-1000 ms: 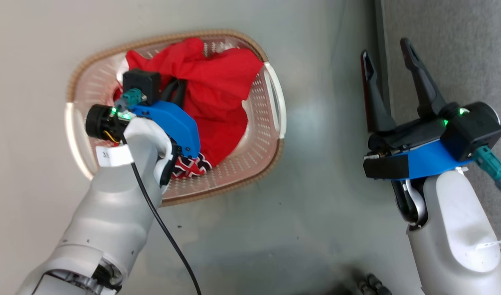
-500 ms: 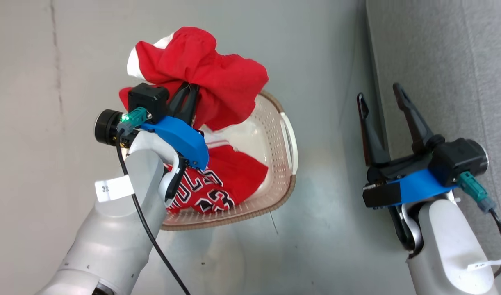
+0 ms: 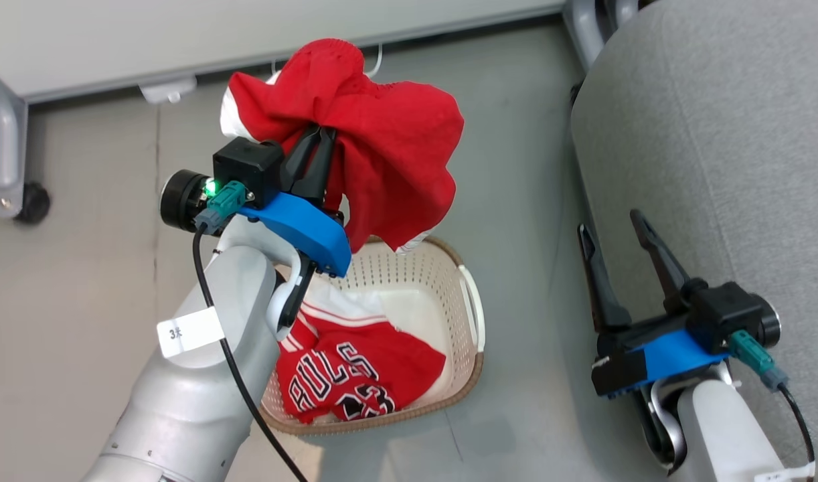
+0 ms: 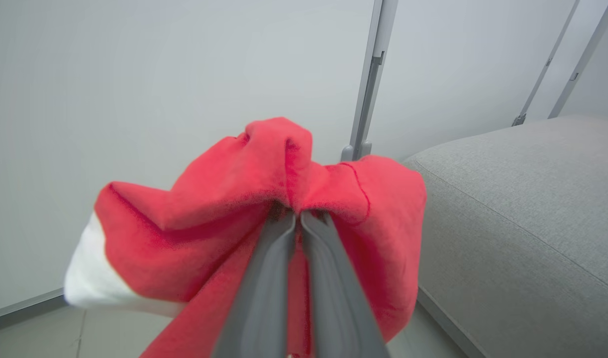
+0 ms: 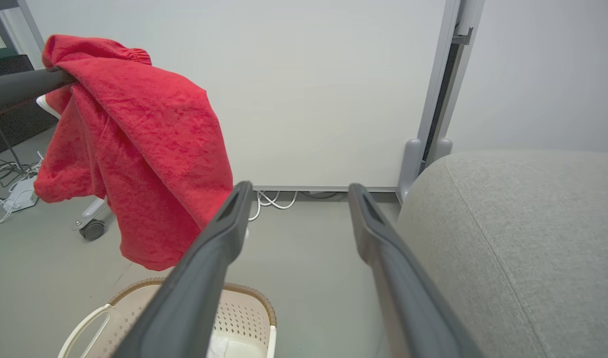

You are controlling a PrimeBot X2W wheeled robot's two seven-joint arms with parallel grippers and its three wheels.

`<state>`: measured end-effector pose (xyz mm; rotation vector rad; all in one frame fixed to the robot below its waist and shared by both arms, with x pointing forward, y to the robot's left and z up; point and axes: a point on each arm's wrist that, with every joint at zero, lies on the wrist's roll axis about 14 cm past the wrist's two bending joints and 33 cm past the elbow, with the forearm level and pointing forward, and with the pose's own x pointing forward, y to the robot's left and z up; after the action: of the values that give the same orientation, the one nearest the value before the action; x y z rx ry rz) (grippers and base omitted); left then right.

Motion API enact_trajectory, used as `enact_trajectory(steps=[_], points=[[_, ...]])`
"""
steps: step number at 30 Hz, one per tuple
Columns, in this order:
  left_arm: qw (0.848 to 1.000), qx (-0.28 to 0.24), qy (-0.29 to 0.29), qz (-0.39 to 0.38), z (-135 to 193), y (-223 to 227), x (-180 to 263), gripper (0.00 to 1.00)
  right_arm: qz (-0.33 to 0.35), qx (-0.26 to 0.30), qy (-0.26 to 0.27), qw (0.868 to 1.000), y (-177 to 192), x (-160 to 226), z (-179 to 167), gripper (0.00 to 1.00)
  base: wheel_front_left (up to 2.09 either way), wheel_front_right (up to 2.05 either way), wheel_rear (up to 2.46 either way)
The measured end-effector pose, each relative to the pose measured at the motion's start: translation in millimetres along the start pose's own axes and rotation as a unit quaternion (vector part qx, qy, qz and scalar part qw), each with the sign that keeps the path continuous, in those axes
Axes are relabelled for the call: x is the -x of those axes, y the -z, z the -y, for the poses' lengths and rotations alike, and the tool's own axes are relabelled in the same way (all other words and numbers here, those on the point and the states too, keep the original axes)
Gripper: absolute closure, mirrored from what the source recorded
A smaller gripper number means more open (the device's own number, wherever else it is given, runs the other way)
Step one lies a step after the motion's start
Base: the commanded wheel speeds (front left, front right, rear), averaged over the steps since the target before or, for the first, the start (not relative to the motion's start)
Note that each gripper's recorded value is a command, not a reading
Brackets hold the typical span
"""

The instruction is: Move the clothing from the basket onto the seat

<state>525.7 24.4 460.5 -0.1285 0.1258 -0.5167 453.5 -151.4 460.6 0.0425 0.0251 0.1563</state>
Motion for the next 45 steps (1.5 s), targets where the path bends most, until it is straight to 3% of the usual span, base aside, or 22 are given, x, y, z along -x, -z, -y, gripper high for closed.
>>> enact_trajectory(steps=[6, 18, 27, 37, 45], points=[[0.999, -0.02, 0.019, 0.043, 22.5, -41.5, 10.2, 1.0, 0.012, -0.003, 0.009, 1.0, -14.3, 24.4, 1.5, 0.0, 0.0, 0.0, 0.0], [0.997, -0.038, 0.032, 0.066, 46.9, -68.0, 40.2, 1.0, 0.031, -0.001, 0.015, 0.999, -32.0, 56.1, -0.6, 0.0, 0.0, 0.0, 0.0], [0.996, -0.042, 0.034, 0.072, 52.2, -73.9, 48.0, 1.0, 0.064, 0.031, -0.032, 0.997, -55.9, 47.5, -29.3, 0.0, 0.0, 0.0, 0.0], [0.996, -0.04, 0.038, 0.067, 52.1, -67.1, 45.6, 1.0, 0.145, 0.122, -0.147, 0.971, -117.5, 5.2, -82.9, 0.0, 0.0, 0.0, 0.0], [0.996, -0.047, 0.047, 0.061, 53.5, -62.2, 41.9, 1.0, 0.137, 0.191, -0.215, 0.948, -116.1, -26.5, -110.9, 0.0, 0.0, 0.0, 0.0]])
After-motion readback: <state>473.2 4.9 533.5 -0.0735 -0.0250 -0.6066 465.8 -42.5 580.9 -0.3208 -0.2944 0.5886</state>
